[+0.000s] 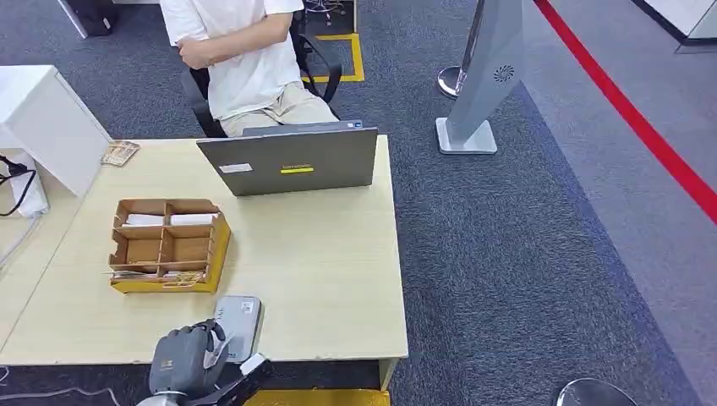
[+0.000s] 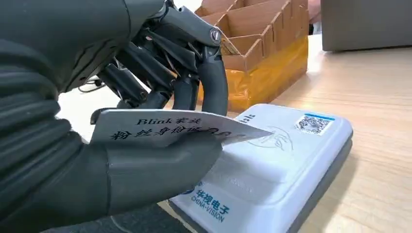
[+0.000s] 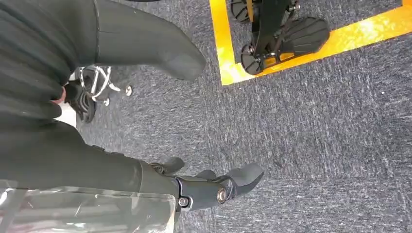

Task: Pass the card to the sensor for recognition and then transmit it.

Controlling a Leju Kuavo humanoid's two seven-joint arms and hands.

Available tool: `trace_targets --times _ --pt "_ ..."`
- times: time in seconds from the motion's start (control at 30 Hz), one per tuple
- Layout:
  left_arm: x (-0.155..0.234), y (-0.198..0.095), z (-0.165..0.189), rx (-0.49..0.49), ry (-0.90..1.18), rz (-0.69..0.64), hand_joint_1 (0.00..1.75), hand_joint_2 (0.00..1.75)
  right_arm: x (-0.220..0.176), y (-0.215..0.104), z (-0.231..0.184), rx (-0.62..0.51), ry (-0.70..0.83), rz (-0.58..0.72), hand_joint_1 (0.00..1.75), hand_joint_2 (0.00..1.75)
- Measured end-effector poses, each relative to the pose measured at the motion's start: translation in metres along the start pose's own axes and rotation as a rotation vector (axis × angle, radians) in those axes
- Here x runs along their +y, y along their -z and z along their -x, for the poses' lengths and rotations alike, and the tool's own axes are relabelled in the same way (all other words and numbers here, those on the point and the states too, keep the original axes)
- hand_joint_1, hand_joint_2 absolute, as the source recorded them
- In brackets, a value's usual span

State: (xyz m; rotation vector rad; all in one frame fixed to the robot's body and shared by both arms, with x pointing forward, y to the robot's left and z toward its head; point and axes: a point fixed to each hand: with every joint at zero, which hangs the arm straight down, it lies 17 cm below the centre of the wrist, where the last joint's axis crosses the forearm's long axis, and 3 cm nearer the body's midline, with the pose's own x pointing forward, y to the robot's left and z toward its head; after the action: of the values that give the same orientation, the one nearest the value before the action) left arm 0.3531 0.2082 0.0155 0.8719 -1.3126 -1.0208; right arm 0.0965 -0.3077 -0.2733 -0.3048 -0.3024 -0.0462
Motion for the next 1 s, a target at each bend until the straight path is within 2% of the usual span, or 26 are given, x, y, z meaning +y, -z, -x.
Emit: trace_targets --times 0.23,0.53,0.67,0.87,1.0 --pt "0.001 0.009 0.014 0.027 0.038 -0.047 1.75 1.75 0.002 0.000 -0.002 -0.009 -0.020 -0.009 0.00 1.75" --pt "0.005 0.010 0.011 0.003 0.052 -0.075 1.75 1.75 0.002 0.000 -0.003 -0.011 -0.027 -0.009 0.00 1.75" --pt "0.036 0.015 -0.003 -0.050 0.057 -0.160 1.75 1.75 0.002 0.000 -0.003 -0.016 -0.036 -0.010 0.00 1.75" --pt "0.110 0.026 -0.028 -0.138 0.073 -0.333 1.75 1.75 0.002 0.000 -0.005 -0.025 -0.051 -0.012 0.00 1.75" --pt "0.132 0.025 -0.034 -0.160 0.076 -0.384 1.75 1.75 0.002 0.000 -0.004 -0.023 -0.047 -0.010 0.00 1.75"
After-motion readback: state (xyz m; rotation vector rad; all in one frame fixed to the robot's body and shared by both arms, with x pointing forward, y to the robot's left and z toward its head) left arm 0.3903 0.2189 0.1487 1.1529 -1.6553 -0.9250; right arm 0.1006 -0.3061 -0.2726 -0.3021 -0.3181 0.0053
